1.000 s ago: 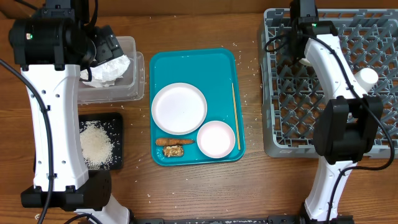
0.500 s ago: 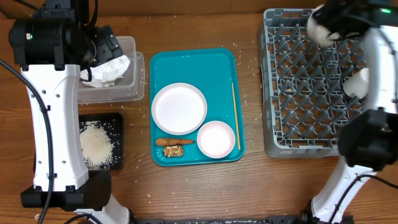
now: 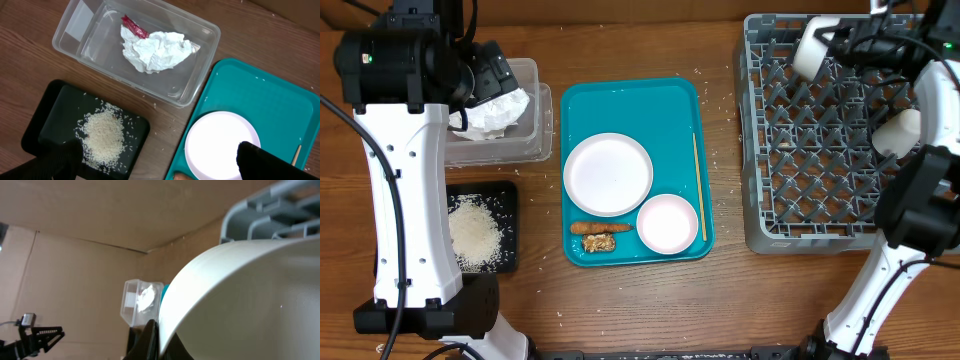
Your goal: Sort waste into correct bins and load items into the dishwasher
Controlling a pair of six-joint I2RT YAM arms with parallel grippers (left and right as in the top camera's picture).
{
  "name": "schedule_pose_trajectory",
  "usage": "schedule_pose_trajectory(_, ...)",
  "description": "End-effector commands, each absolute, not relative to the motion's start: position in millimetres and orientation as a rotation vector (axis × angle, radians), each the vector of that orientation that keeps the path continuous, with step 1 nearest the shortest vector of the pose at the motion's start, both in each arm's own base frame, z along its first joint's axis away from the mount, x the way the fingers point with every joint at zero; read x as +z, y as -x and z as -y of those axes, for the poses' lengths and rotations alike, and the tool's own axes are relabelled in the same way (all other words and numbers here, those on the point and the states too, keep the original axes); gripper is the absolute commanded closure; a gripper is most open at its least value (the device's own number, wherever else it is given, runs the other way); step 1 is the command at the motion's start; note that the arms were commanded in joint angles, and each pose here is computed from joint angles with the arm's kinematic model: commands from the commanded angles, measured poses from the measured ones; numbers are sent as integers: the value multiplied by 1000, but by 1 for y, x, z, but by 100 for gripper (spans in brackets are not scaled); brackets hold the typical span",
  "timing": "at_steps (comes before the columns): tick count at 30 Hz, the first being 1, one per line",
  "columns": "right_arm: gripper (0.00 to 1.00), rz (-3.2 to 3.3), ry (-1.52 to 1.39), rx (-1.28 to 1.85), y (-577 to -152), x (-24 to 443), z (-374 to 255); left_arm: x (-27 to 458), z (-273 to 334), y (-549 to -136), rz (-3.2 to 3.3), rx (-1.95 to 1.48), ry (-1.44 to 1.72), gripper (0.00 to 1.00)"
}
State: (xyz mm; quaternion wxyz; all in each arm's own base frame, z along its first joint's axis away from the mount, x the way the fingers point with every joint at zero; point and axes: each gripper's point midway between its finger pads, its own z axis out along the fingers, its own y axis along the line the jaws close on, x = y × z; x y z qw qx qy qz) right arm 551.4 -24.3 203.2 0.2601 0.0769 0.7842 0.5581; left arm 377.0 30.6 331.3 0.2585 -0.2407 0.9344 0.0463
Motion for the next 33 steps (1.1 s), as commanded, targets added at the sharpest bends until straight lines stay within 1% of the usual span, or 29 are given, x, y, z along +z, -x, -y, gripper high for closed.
schedule_pose_trajectory(1, 96, -2122, -264, 1545, -549, 204, 31, 328, -32, -378, -2539, 147, 655, 0)
schedule_pose_trajectory(5, 94, -2137, -375, 1526, -550, 201, 47, 328, -32, -378, -2539, 147, 655, 0)
schedule_pose_trajectory(7, 90, -2145, -416, 1505, -549, 198, 55, 328, -32, -378, -2539, 147, 655, 1)
schedule_pose_trajectory(9, 88, -2159, -483, 1471, -549, 193, 66, 328, -32, -378, -2539, 147, 655, 0)
schedule_pose_trajectory(11, 82, -2172, -530, 1431, -547, 190, 77, 328, -32, -378, -2539, 147, 655, 0)
schedule_pose_trajectory(14, 80, -2220, -655, 1331, -541, 184, 96, 328, -32, -378, -2539, 147, 655, 0)
schedule_pose_trajectory(17, 80, -2244, -730, 1229, -532, 189, 114, 328, -32, -378, -2539, 147, 655, 0)
schedule_pose_trajectory(23, 79, -2245, -858, 950, -505, 226, 156, 328, -32, -378, -2539, 147, 655, 0)
schedule_pose_trajectory(26, 71, -2240, -913, 781, -485, 251, 172, 328, -32, -378, -2539, 147, 655, 1)
schedule_pose_trajectory(29, 68, -2217, -940, 616, -467, 278, 183, 328, -32, -378, -2539, 147, 655, 0)
schedule_pose_trajectory(33, 65, -2164, -910, 505, -447, 319, 179, 328, -32, -378, -2539, 147, 655, 0)
